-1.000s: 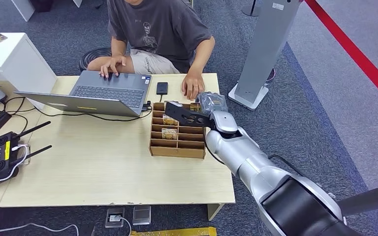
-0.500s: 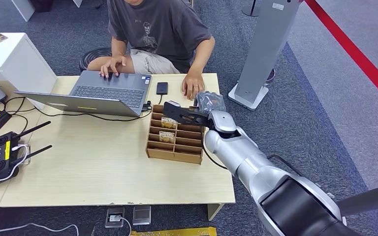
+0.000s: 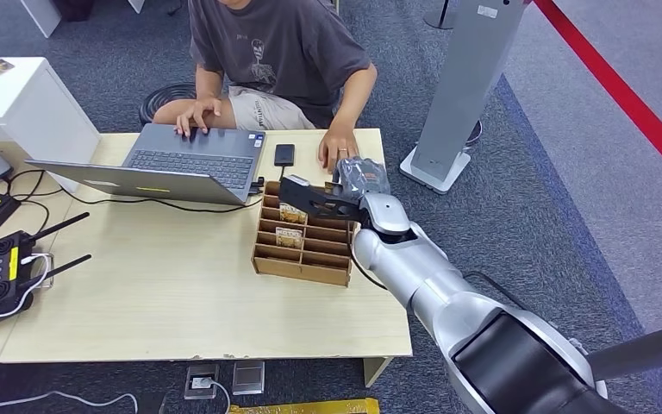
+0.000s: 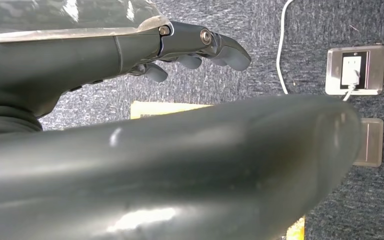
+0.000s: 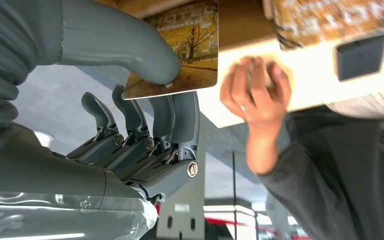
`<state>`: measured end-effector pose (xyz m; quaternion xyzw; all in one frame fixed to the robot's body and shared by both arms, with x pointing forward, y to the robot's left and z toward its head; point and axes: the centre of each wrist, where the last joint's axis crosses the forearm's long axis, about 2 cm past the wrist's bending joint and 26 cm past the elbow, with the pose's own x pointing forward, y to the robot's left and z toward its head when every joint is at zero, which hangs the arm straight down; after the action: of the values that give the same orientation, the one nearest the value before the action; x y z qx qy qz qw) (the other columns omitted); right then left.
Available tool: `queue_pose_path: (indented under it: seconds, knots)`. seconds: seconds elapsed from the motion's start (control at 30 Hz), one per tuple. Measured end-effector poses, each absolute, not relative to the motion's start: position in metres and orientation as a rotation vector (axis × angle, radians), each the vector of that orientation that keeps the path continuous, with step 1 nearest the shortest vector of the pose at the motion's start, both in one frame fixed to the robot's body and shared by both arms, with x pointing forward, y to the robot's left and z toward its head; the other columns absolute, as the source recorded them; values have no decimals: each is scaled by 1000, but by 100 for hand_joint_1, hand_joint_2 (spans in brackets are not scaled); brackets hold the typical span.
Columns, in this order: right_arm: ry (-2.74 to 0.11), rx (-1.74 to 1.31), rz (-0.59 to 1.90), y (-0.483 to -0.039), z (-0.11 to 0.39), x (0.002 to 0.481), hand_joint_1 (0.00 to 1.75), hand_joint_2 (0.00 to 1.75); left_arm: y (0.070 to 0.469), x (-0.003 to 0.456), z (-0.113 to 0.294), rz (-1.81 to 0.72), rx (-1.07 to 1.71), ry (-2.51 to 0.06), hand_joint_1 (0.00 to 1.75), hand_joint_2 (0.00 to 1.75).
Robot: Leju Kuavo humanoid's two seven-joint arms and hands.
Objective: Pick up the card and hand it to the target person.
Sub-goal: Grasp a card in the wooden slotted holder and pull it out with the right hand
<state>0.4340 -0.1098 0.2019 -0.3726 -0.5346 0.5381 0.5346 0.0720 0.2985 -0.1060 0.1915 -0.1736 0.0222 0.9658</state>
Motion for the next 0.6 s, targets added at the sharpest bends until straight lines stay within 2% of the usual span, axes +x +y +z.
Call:
queue_pose_path:
  seconds: [0.6]
  knots:
    - [-1582,-970,1182,-90,257,441,148,175,299,72,-106,71,407,-346,0,0]
